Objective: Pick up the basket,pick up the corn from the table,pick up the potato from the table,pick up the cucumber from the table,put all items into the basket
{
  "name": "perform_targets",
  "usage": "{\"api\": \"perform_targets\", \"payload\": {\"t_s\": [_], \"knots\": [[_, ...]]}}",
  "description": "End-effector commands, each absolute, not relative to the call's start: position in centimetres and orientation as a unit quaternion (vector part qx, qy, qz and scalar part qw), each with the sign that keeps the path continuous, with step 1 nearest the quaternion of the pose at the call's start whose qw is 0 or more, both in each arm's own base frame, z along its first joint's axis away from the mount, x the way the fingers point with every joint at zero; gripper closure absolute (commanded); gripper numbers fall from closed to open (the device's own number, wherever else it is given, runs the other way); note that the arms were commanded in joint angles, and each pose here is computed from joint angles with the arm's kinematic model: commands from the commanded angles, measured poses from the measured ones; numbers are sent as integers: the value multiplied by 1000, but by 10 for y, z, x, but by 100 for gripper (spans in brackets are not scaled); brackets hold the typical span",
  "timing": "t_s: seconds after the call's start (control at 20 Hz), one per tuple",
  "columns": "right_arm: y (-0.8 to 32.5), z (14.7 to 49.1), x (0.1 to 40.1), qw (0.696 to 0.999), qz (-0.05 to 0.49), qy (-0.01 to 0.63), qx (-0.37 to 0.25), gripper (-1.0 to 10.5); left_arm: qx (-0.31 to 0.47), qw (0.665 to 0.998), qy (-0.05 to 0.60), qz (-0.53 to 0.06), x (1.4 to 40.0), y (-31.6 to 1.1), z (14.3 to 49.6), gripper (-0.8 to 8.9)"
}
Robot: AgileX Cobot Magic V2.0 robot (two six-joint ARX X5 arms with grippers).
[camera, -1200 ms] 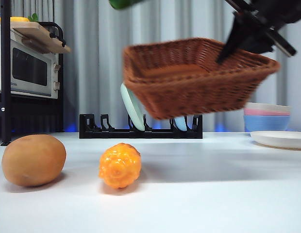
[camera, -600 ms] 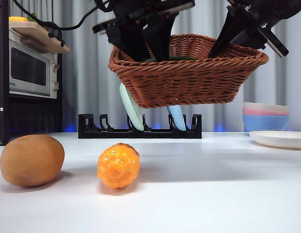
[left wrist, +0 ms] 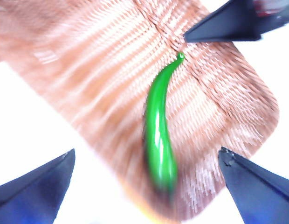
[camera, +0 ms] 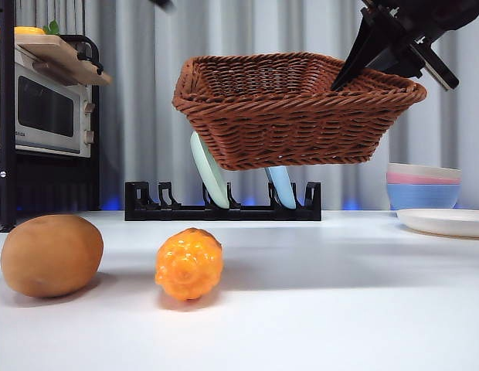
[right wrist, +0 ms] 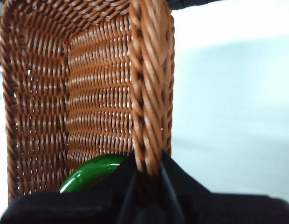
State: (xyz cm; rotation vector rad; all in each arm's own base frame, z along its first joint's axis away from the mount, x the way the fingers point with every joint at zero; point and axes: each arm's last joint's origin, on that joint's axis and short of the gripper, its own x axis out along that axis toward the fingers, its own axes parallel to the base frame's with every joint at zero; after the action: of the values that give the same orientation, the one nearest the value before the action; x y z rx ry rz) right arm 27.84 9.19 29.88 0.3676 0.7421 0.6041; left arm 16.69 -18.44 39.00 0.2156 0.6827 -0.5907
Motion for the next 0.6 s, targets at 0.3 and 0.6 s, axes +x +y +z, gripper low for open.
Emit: {"api": "perform_targets", "payload": {"t_s": [0.3, 0.6], "knots": [[84, 303, 281, 879, 286, 337, 176, 963, 104, 883, 417, -189, 121, -124, 385, 252], [73, 303, 284, 884, 270, 335, 182, 963, 71, 856, 486, -162, 135, -133, 298, 247]]}}
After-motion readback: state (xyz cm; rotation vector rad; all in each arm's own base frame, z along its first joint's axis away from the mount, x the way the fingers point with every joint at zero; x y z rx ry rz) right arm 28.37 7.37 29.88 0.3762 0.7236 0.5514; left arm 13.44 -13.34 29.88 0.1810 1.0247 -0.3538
